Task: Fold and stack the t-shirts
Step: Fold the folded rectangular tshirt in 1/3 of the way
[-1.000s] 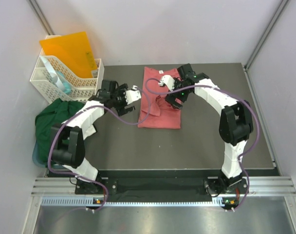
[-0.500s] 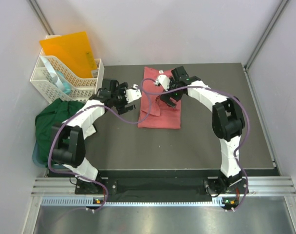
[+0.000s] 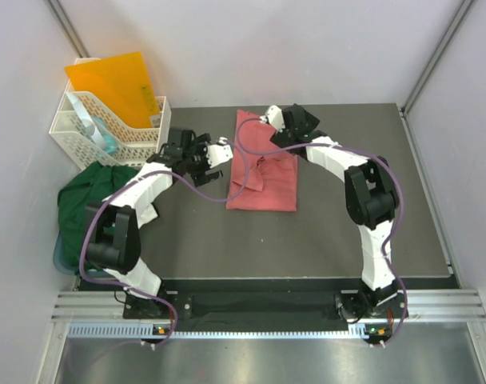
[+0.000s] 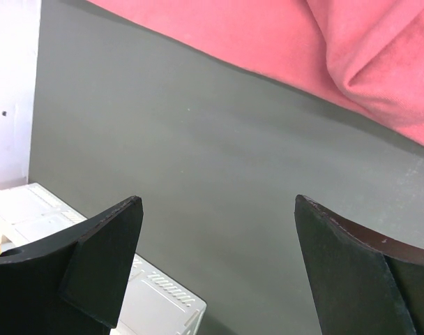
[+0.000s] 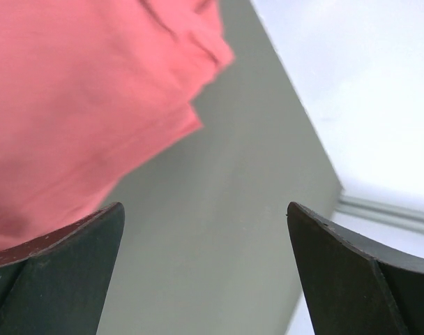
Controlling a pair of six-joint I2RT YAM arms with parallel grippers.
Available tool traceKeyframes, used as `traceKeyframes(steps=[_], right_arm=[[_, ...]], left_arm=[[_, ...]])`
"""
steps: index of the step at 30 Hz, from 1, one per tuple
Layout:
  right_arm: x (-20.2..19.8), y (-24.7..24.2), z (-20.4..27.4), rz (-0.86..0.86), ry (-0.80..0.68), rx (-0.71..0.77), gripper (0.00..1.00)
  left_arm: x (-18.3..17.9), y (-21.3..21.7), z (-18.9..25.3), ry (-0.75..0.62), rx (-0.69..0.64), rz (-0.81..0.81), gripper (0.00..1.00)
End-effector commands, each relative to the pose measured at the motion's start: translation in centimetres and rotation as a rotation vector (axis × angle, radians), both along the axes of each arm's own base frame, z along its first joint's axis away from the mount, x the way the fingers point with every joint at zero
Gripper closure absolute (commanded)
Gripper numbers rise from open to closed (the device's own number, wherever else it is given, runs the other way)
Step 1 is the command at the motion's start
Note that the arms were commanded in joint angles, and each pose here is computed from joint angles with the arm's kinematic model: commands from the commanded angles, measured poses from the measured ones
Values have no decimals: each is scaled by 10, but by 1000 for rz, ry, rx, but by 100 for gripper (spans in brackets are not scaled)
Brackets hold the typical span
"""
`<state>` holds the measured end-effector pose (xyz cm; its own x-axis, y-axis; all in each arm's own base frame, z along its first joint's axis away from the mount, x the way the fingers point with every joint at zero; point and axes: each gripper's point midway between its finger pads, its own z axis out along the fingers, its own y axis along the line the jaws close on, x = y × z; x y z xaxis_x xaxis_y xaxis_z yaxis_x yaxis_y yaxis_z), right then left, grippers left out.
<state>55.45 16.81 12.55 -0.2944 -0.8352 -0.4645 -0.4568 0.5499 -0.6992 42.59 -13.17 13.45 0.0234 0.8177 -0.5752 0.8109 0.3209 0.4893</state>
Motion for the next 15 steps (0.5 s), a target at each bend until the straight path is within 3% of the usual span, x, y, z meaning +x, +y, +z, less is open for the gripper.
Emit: traceKeyframes(steps=[1,5,9,15], right_arm=[[18,-18,35,-98,-124,-6,0],[11,-29,58,-109,-32,151,0],[4,-74,63,-158,77,293,0],[-11,-144,62,-229,146,236,0]], left_arm=[[14,-23,34,-78,-82,-73,5],[-8,-53,50,-19,-174,-205,5],[-34,-81,32,15,-165,-348,7],[-53,-110,-15,72,-122,-498,15]])
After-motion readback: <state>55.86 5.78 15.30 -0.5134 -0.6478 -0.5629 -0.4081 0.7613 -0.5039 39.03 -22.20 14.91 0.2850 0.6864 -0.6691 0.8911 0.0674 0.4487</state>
